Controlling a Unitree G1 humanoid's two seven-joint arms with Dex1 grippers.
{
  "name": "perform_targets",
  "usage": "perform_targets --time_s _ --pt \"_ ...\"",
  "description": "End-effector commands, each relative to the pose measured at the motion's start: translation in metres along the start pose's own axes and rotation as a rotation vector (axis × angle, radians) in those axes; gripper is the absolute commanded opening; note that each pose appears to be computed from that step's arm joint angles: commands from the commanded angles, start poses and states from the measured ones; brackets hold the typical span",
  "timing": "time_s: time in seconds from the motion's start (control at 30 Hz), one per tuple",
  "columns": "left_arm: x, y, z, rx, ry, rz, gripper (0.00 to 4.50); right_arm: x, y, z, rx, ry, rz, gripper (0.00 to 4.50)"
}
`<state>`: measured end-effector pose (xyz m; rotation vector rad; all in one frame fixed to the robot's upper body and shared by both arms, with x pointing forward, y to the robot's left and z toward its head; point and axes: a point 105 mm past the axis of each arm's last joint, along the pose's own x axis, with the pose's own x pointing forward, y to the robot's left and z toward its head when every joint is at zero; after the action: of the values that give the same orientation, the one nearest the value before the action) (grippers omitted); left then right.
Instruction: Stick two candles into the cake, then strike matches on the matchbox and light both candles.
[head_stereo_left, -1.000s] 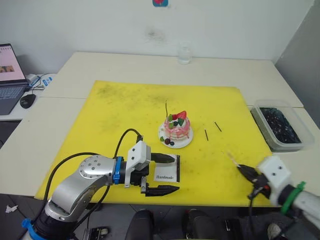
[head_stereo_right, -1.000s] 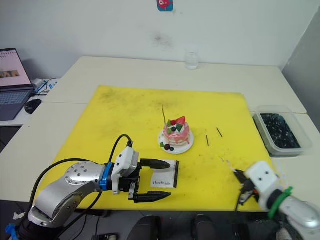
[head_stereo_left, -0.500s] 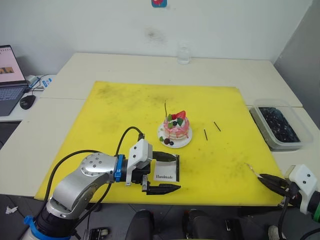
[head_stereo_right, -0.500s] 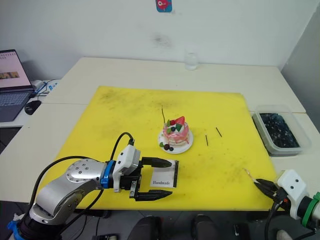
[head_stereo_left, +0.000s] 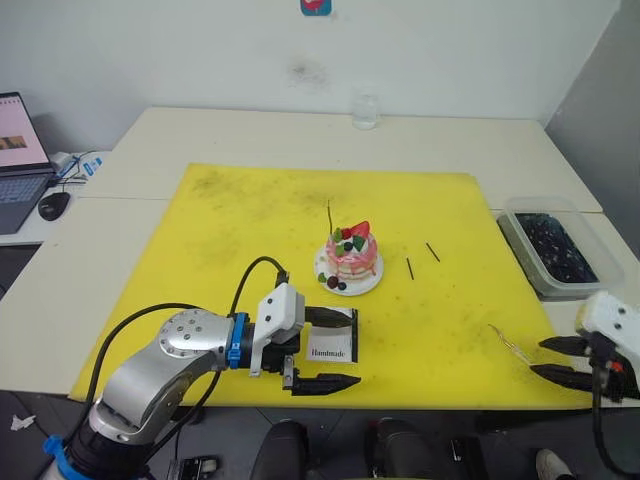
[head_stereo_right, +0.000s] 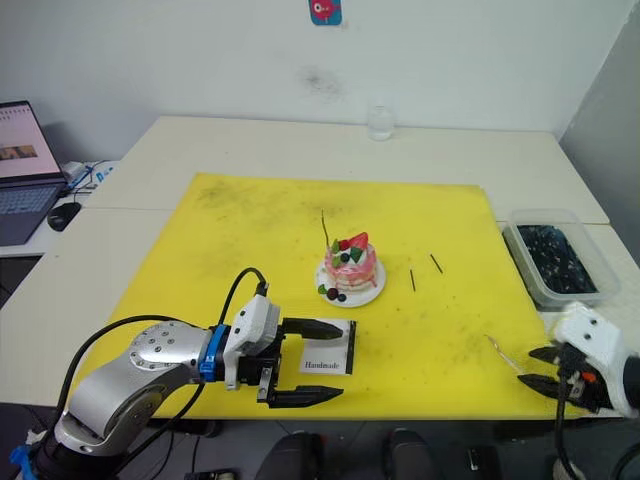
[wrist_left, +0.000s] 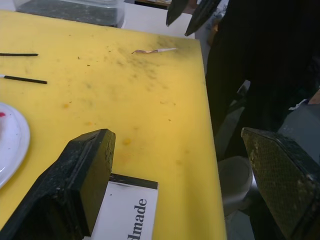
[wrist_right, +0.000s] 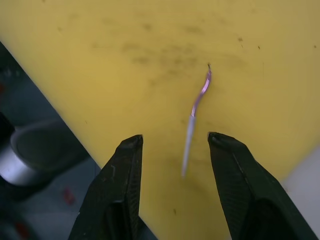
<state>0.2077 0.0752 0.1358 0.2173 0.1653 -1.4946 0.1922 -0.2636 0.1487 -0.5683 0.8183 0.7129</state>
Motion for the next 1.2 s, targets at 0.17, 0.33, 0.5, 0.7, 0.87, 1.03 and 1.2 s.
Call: perform_targets --time_s 0.17,0.33,0.5,0.7,0.87,1.03,1.2 --pt "0.011 -0.017 0.011 0.083 -0.015 -0.066 4.50 0.013 0.002 0.007 0.022 0.166 0.077 2.11" --pt "0.016 -0.018 0.014 0.090 -0.027 -0.062 4.50 0.023 -0.009 0.007 0.023 0.180 0.066 2.11" --pt "0.021 -0.019 0.015 0.092 -0.037 -0.050 4.50 0.034 -0.010 0.005 0.040 0.184 0.080 2.11" --pt "0.026 -0.019 0.013 0.088 -0.043 -0.043 4.50 0.041 -0.006 0.004 0.063 0.181 0.098 2.11" --pt "0.026 -0.019 0.015 0.091 -0.050 -0.040 4.50 0.044 -0.006 0.004 0.077 0.180 0.098 2.11" --pt "0.028 -0.020 0.019 0.093 -0.057 -0.037 4.50 0.047 -0.006 0.004 0.109 0.176 0.106 2.11" --pt "0.029 -0.019 0.020 0.090 -0.057 -0.035 4.50 0.050 -0.005 0.005 0.137 0.175 0.113 2.11"
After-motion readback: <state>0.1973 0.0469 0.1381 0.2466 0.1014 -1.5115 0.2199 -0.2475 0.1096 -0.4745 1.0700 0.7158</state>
